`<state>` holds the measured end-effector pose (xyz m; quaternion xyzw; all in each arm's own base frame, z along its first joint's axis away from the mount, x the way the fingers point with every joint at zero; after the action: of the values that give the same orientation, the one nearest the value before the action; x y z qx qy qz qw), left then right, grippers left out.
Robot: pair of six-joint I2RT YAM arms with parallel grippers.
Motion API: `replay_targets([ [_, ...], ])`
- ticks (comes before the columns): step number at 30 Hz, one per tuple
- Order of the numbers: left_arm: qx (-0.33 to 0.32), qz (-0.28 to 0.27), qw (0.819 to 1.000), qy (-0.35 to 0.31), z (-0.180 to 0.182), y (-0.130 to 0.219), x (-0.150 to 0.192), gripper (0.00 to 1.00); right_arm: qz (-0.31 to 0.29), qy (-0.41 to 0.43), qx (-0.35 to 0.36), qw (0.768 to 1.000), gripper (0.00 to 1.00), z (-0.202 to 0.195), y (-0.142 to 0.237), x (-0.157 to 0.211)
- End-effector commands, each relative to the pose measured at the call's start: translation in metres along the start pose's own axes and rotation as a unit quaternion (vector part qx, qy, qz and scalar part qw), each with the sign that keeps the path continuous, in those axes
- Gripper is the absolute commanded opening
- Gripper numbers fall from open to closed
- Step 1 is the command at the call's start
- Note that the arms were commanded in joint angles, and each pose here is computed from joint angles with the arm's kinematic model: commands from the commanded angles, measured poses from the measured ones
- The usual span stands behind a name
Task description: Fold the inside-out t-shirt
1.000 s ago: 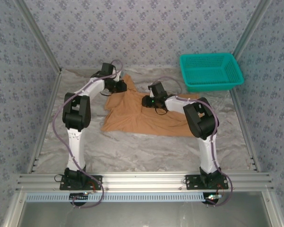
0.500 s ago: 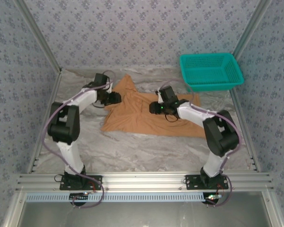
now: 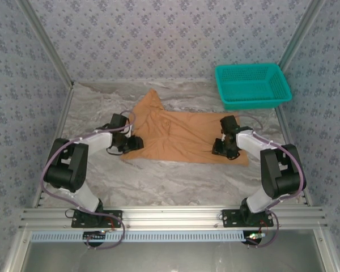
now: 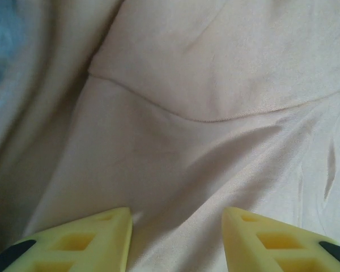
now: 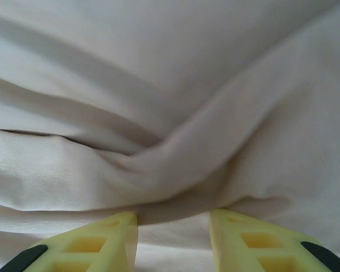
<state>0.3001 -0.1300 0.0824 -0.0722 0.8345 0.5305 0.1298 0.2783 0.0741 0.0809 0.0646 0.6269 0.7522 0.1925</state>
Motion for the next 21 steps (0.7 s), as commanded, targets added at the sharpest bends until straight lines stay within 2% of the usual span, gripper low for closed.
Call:
replay_targets([
  [1, -0.014, 0.009, 1.0, 0.004, 0.002, 0.007, 0.021, 0.46, 0.031, -0.021, 0.039, 0.999, 0.4, -0.018, -0.005, 0.011],
  [7, -0.063, 0.046, 0.997, 0.001, 0.007, 0.013, 0.069, 0.46, 0.061, -0.038, 0.076, 0.995, 0.42, -0.04, -0.004, 0.02],
  [13, -0.085, 0.047, 0.995, 0.005, 0.008, 0.019, 0.092, 0.47, 0.062, -0.062, 0.076, 0.993, 0.44, -0.051, -0.002, 0.024],
  [15, -0.084, 0.034, 0.996, -0.003, 0.003, 0.024, 0.087, 0.47, 0.041, -0.055, 0.061, 0.996, 0.44, -0.046, 0.005, 0.018],
  [18, -0.071, -0.014, 0.997, -0.03, -0.012, 0.042, 0.061, 0.47, -0.023, -0.035, 0.012, 0.999, 0.47, -0.03, 0.027, -0.001],
  [21, -0.075, -0.068, 0.993, -0.054, -0.024, 0.059, 0.031, 0.54, -0.058, -0.027, -0.032, 0.997, 0.53, -0.017, 0.038, -0.013],
])
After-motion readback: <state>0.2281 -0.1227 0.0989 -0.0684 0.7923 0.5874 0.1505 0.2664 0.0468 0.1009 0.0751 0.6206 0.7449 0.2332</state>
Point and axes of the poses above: each hand's point on the last joint's axis, 136 mm out from that joint toward the fingers, its own y axis back along the fingers, its own z axis along the line the jaws close on, x = y × z, the point moved 6 cm from there along y, back along the fingers, and after that the axes turned 10 degrees about -y, right-handed, at the moved point
